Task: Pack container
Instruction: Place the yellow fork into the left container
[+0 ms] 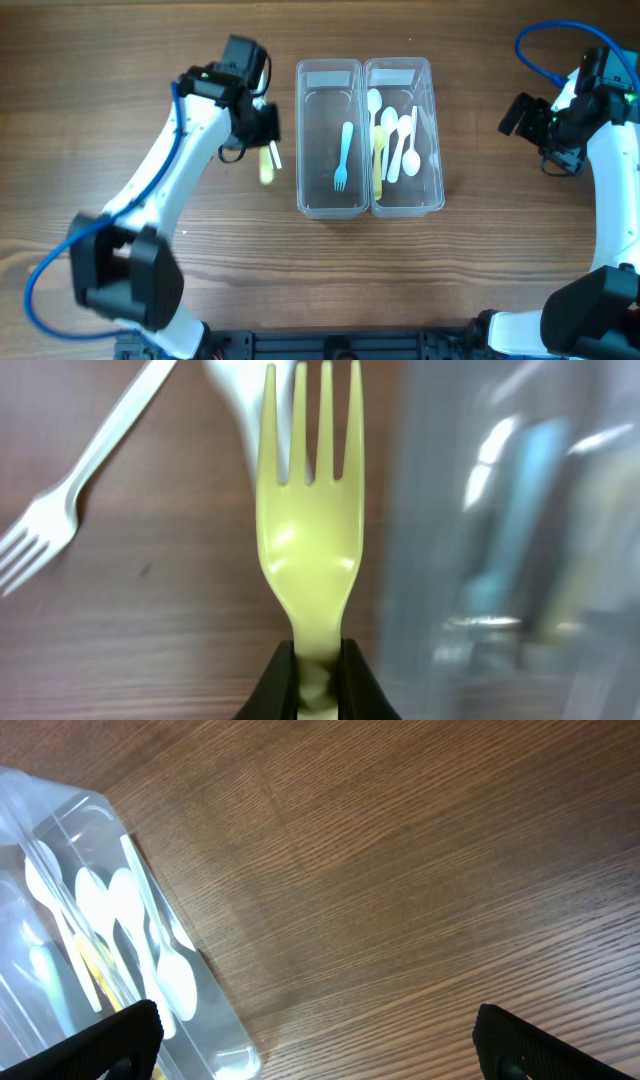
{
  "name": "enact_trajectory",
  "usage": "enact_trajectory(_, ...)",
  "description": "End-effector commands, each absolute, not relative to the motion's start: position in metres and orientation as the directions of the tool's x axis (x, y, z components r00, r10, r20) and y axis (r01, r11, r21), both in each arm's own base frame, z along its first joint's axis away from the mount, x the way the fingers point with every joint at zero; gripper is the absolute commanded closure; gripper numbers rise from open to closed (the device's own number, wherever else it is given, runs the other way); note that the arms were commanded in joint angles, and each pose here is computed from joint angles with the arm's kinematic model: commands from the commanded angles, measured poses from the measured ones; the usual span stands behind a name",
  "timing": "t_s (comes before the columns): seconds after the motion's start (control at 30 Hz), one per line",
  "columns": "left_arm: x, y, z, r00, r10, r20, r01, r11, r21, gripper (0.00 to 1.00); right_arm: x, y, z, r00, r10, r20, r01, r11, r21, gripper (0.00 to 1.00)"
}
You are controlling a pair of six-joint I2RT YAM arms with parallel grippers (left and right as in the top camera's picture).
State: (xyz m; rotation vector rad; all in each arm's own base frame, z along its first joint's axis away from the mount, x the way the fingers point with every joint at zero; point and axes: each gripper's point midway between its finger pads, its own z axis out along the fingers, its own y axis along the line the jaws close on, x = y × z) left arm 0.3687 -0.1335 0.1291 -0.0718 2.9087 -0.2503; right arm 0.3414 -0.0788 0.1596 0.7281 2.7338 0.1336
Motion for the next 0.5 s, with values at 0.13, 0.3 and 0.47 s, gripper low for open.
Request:
enact_trajectory(0.13, 0.379, -0.223, 0.171, -0.916, 0.018, -0.4, 0.152, 0.939, -0.307, 0.96, 0.341, -0.08, 0.155, -0.823, 0.504, -0.261, 0.478, 0.864, 0.16, 0.0)
enact_trajectory(0.3, 0.386, -0.258, 0.098, -0.938, 0.1, -0.331, 0.186, 0.952, -0.242, 0.92, 0.34, -0.08, 0.155, -0.824, 0.504, -0.258, 0.478, 0.864, 0.159, 0.0)
enact_trajectory(0.47, 0.383, -0.269, 0.084, -0.949, 0.119, -0.292, 0.199, 0.944, -0.263, 0.76, 0.34, -0.08, 0.155, -0.824, 0.504, -0.258, 0.478, 0.864, 0.159, 0.0)
